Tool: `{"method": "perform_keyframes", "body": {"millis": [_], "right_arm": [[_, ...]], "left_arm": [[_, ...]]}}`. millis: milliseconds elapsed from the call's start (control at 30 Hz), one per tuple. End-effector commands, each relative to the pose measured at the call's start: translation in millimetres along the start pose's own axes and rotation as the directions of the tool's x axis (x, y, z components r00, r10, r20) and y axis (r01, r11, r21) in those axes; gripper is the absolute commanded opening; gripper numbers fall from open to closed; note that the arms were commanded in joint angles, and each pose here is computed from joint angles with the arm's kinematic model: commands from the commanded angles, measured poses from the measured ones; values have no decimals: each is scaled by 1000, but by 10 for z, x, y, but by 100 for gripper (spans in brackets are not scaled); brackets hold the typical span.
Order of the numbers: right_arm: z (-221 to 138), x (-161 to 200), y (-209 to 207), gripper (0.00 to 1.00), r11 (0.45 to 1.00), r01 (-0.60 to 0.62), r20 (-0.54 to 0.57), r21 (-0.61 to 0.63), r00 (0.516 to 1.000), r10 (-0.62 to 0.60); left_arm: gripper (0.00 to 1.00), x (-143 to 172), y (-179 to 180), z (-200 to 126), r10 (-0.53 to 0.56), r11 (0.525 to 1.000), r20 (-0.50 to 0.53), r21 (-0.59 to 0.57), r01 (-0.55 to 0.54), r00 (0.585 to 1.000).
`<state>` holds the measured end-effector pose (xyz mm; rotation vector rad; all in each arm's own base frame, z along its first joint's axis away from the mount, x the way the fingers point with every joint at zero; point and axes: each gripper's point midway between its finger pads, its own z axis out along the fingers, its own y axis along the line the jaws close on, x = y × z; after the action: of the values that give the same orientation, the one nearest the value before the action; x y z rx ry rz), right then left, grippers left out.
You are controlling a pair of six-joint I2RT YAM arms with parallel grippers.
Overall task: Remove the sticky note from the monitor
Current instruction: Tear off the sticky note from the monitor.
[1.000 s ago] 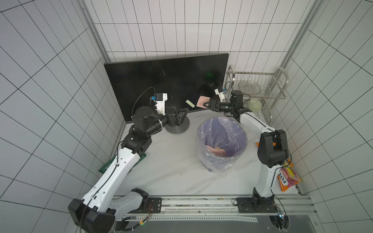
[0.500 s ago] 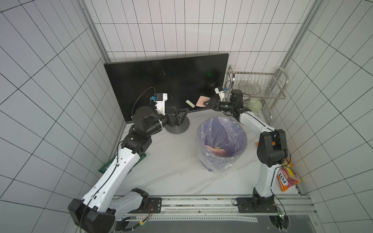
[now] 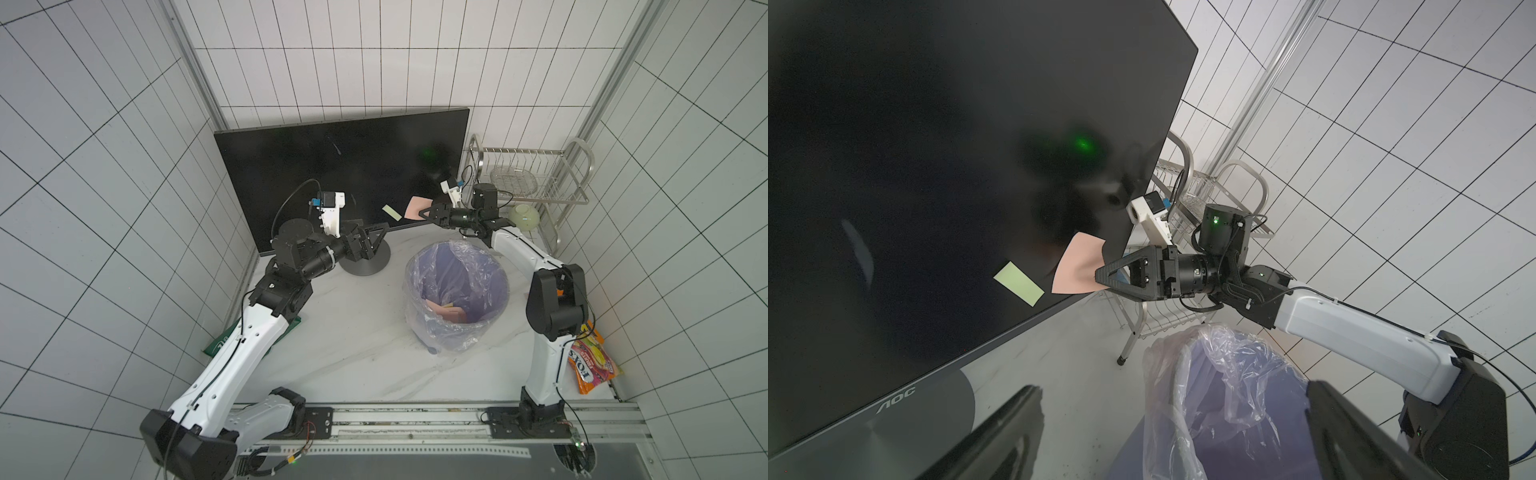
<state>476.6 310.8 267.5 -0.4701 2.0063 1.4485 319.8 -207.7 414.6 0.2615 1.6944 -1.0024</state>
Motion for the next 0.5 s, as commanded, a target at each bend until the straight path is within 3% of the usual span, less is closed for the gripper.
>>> {"method": "perform_keyframes", "body": {"millis": [0,400,467], "right_arm": [[61,9,-94,36,1000,-27,-7,17,1000,27],[7,40,-91,0,999,-16,-16,46,1000,17],[-11,46,-65,0,999,-9,-15,47,1000,9]], "left_arm": [[99,-100,-61,-20,20,1000,13,13,-20,1000],[99,-79,-49,-15,18,1000,8,12,-18,1000],[99,-80,-53,-15,18,1000,9,13,-18,1000]]}}
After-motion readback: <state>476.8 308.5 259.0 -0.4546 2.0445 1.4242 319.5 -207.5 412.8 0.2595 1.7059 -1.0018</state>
